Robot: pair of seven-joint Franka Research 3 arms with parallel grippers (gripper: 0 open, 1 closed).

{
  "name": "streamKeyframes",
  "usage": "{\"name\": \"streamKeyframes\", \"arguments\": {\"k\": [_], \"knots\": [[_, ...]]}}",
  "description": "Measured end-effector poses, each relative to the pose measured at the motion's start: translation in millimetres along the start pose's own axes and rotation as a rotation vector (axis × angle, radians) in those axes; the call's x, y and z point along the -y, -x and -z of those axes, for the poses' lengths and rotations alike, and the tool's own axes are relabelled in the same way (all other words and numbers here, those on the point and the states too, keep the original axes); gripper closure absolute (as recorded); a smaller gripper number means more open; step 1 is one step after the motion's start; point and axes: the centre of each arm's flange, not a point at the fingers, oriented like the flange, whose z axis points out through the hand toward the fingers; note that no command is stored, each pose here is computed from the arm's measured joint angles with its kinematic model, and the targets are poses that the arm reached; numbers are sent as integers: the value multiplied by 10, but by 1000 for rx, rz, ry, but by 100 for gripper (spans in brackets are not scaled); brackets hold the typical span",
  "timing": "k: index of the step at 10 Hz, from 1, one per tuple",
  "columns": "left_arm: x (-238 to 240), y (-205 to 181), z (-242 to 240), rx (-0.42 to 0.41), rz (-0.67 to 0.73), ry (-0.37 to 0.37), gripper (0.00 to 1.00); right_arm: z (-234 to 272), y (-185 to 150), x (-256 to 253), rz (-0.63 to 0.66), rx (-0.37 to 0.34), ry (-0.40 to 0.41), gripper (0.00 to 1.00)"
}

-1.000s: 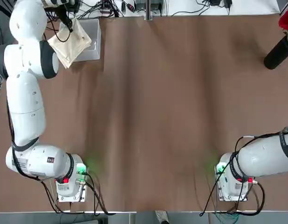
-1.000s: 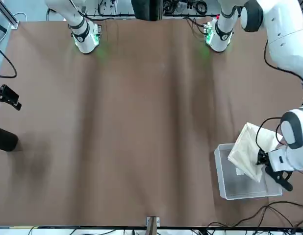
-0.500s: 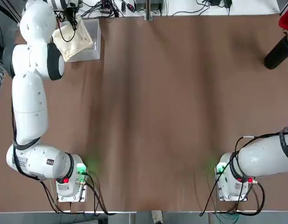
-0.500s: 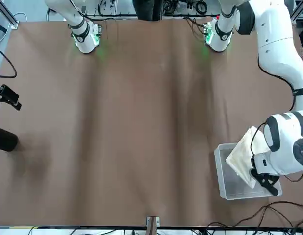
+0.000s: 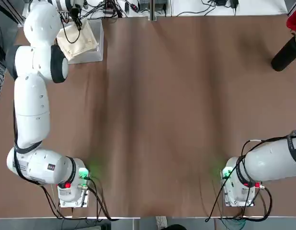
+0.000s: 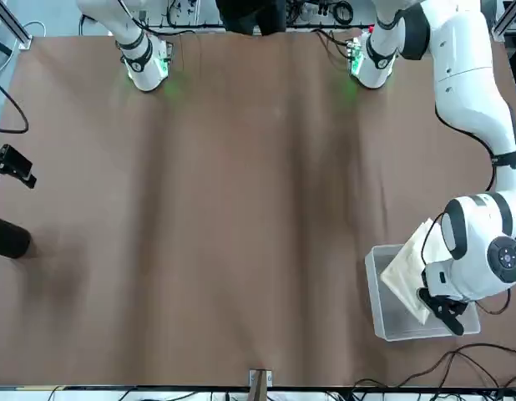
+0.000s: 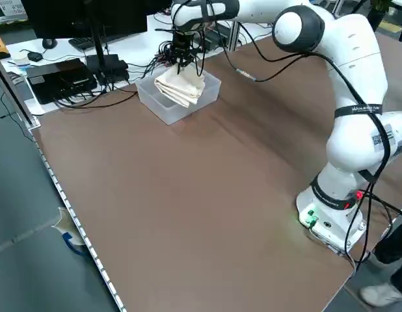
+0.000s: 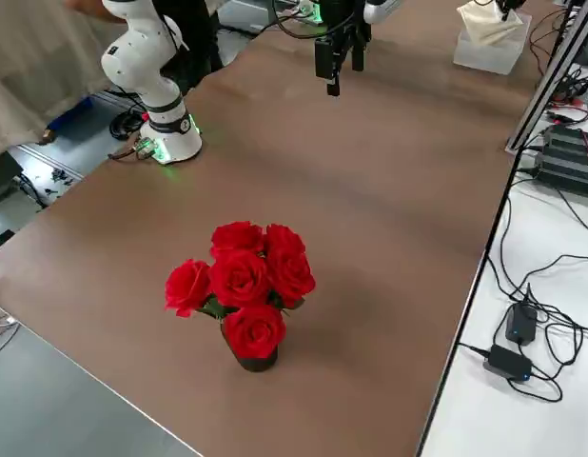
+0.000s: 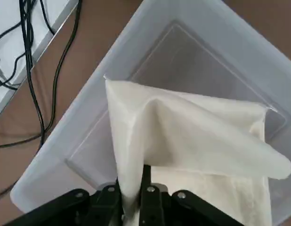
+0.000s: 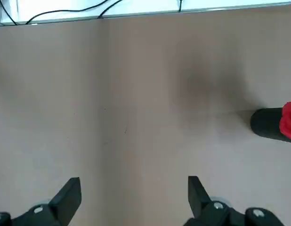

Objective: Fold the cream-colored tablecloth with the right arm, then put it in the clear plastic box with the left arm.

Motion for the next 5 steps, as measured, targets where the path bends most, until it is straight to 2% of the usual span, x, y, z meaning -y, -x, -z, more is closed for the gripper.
{"name": "streamKeyframes", "arguments": {"k": [3, 5], "knots": [[-93, -161, -39, -41, -62, -22, 83, 0, 0, -4, -1, 0, 0, 0], [-126, -223, -111, -59, -61, -34, 76, 0, 0, -5, -1, 0, 0, 0]]}}
